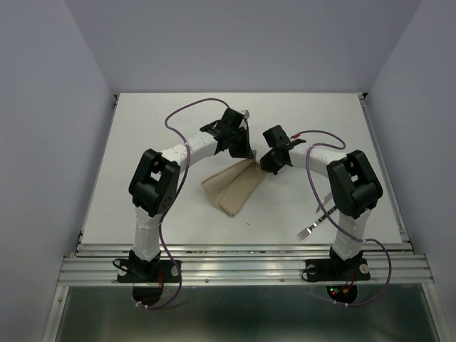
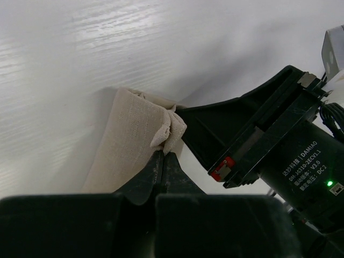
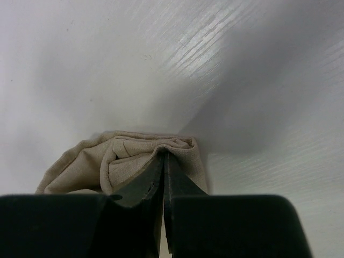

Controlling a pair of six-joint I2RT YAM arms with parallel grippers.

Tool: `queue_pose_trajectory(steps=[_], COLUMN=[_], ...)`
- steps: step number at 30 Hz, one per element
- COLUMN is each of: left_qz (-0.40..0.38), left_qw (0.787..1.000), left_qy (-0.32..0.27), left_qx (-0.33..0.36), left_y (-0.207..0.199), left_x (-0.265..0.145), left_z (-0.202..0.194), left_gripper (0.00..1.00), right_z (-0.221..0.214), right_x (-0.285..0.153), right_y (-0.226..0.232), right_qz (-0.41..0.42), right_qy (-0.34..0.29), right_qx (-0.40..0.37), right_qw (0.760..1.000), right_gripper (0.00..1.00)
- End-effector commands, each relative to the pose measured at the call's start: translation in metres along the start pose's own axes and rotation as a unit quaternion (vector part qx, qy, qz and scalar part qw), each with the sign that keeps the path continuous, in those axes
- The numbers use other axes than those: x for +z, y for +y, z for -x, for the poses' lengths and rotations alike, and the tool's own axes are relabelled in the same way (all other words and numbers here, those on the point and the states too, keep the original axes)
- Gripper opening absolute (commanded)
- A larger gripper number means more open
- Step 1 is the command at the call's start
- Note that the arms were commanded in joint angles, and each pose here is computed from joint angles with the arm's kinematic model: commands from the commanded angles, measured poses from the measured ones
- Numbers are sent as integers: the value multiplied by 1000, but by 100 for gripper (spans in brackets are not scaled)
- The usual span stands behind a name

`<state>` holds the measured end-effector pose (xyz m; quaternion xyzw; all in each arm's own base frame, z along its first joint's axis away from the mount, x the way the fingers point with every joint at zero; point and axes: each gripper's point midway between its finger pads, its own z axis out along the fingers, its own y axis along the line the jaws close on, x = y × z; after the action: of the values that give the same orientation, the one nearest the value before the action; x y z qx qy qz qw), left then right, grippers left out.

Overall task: Fold the napkin into a case and place the utensils inside
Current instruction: Fold the 2/3-rectangle-folded napkin at the center of the board.

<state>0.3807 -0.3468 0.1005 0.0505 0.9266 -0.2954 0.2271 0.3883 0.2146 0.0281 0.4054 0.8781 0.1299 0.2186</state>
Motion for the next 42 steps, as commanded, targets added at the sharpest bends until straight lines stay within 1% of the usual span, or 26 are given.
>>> queue_pose_trajectory(steps=[1,14,23,29,33,35,36,38,40,42], left_qz=[-30,-37,-37,-41,-45,-44,-45,-42,-33,-34], left_qw=[1000,998,998,998,998,999,999,999,999,999], left_qy=[-6,5,15,20,16,13,12,11,5,4], left_qx=[-2,-52,-46,-40,-32,-26,-22,-17,-7,-3], left_y=[-31,-40,-35,-33,-33,-33,-34,-34,-33,-33], left_x=[7,35,46,47,46,45,44,42,40,37], left_z=[4,-7,-13,-19,-18,-17,-18,-17,-17,-17], left_gripper=[0,0,0,0,0,0,0,0,0,0], right_z=[-14,-13,-9,0,19,25,25,26,29,32], right_x=[9,7,8,-8,-33,-51,-56,-63,-70,-75], right_y=[-25,-25,-24,-9,9,22,25,24,13,6], right_qz=[-38,-34,-29,6,54,89,108,122,119,121], right_qy=[29,27,28,15,-24,-37,-39,-44,-56,-60], right_qx=[6,1,-14,-49,-73,-87,-105,-119,-128,-125], right_qw=[999,999,999,999,996,992,988,984,983,983], right_gripper=[6,7,8,10,15,21,27,32,36,37])
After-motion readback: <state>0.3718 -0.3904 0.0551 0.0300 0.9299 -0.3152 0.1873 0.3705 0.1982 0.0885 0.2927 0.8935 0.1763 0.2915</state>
